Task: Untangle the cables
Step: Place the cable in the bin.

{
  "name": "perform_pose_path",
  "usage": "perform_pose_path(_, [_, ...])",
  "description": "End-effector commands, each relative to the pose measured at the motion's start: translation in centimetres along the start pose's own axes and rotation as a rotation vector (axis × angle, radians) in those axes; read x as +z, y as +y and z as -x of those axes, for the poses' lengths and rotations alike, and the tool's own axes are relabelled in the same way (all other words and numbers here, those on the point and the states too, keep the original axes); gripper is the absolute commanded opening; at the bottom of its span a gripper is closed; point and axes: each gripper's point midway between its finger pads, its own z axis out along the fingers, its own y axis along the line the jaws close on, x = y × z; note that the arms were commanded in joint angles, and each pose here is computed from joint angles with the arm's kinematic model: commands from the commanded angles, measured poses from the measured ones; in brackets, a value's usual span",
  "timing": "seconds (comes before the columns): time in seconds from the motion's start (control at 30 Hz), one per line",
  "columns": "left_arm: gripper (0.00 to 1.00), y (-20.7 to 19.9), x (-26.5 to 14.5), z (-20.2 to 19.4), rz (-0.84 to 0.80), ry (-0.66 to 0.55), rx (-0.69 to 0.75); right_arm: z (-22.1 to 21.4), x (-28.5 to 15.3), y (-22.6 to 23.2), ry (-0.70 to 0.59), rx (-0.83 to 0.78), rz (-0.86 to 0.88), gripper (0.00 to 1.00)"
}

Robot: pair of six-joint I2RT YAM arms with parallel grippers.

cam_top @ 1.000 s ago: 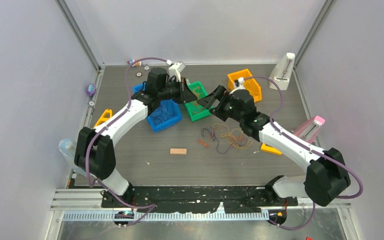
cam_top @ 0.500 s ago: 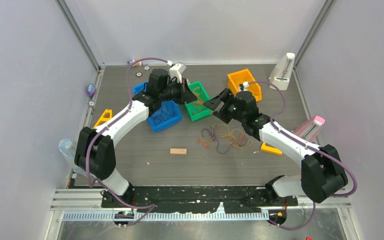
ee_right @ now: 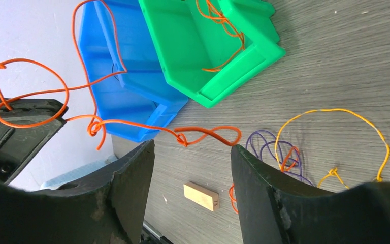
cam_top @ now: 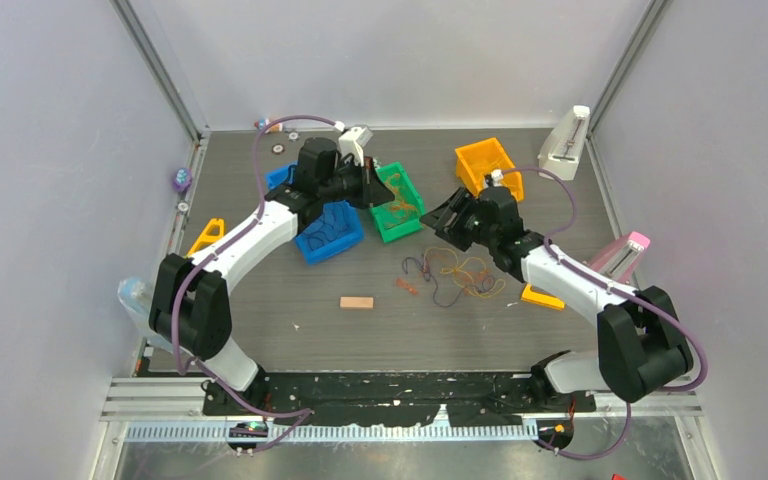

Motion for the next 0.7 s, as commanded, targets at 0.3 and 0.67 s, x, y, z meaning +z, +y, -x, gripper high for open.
perform_pose_path(0.3, [0.0,-1.7,0.5,1.1,-0.041,-0.032,0.029,1.1,2.7,0.5,-0.016,0.006,0.04,0.46])
perform_pose_path(0.67, [0.0,-1.0,3.1,0.4,-0.078,0.046,-0.027,3.4,5.9,2.1,-0.042,-0.099,0.049,0.06])
